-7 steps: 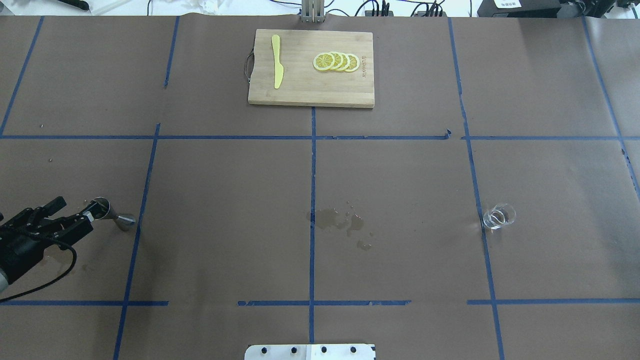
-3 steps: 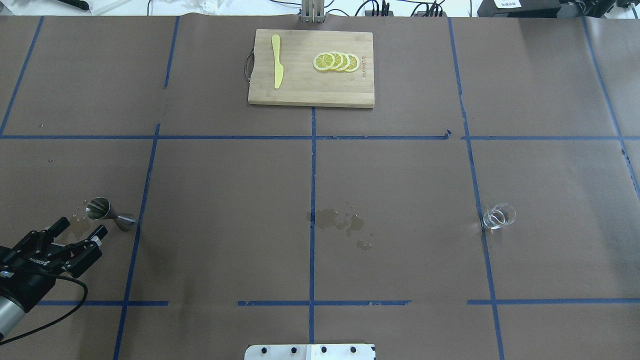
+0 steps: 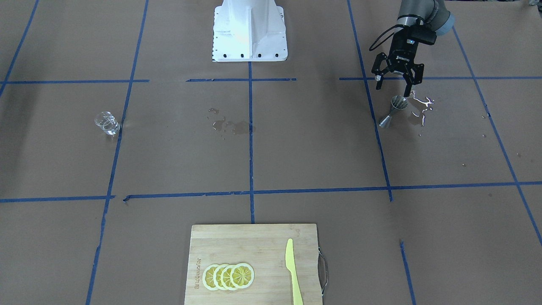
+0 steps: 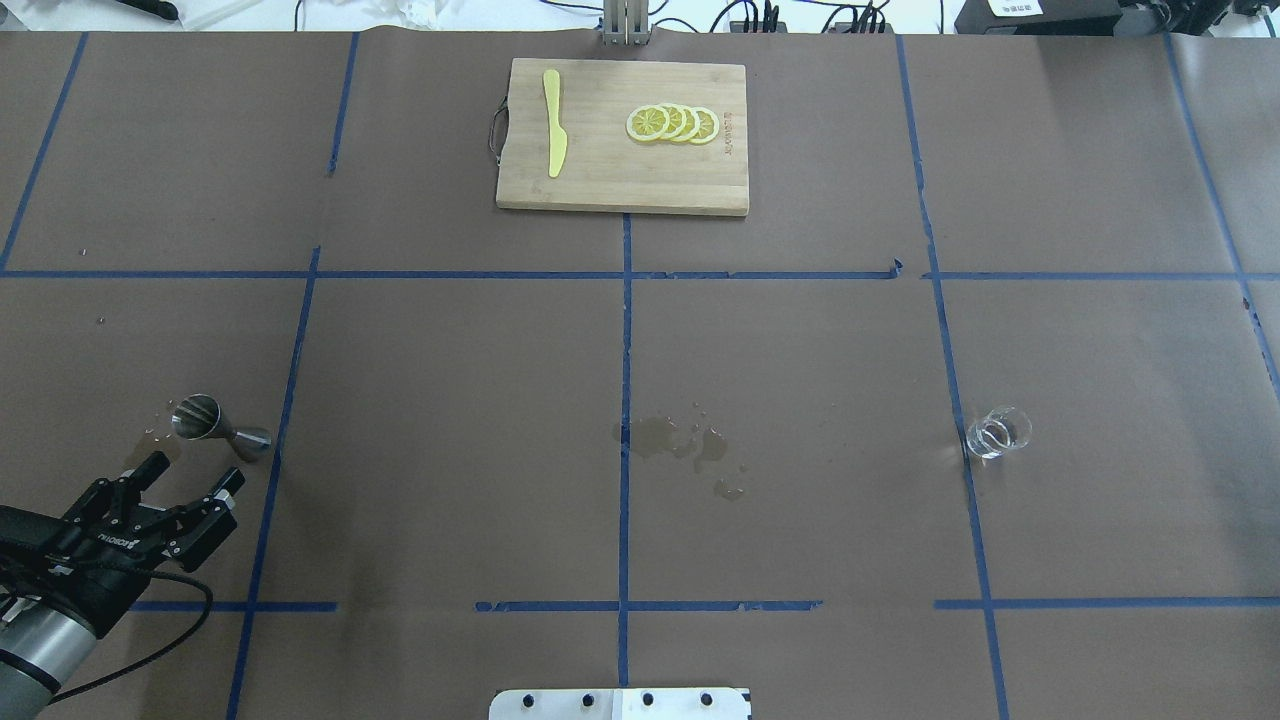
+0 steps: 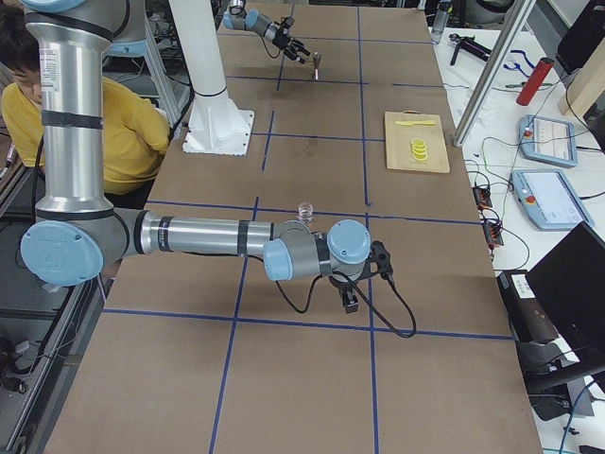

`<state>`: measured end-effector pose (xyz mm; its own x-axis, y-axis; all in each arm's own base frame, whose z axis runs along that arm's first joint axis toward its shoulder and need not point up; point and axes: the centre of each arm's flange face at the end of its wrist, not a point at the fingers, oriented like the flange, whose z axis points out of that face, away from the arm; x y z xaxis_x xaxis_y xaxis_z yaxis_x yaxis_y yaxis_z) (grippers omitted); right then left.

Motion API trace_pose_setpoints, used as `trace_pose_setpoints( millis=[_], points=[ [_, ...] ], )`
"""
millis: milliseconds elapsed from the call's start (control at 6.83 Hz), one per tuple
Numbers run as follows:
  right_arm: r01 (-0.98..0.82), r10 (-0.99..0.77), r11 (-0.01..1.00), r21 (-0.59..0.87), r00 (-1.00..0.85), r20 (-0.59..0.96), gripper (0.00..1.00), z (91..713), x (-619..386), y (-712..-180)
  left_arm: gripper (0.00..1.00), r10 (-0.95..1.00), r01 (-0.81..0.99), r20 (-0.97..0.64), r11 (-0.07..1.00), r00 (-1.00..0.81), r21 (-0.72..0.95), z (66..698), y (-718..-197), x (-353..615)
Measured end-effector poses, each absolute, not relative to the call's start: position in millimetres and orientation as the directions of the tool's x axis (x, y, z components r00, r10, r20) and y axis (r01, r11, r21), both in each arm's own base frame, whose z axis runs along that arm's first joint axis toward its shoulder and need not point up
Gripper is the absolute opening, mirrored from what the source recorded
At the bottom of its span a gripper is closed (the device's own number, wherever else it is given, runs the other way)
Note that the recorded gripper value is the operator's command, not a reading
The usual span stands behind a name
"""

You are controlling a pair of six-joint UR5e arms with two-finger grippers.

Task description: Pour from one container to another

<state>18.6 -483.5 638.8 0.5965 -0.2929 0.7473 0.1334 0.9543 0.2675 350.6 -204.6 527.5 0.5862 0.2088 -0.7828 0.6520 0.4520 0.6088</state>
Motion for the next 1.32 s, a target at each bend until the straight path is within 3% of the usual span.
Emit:
trace_pose_setpoints(
  millis=[439,585,1317],
  points=[
    [0.134,-0.285,0.957,0.258,0.598,0.749,1.00,644,19,-482,0.99,0.196,0.671,-0.782,0.418,0.591,0.612,534,-205,371],
    [0.134,-0.285,0.957,0.258,0.599,0.749,1.00,644,19,-482,0.94,0.195,0.668,-0.778,0.416,0.597,0.617,539,-205,378],
    [0.134,-0.291,0.955,0.265,0.599,0.746,1.00,640,19,-485,0.99,0.176,0.665,-0.760,0.388,0.625,0.637,549,-219,379]
  ],
)
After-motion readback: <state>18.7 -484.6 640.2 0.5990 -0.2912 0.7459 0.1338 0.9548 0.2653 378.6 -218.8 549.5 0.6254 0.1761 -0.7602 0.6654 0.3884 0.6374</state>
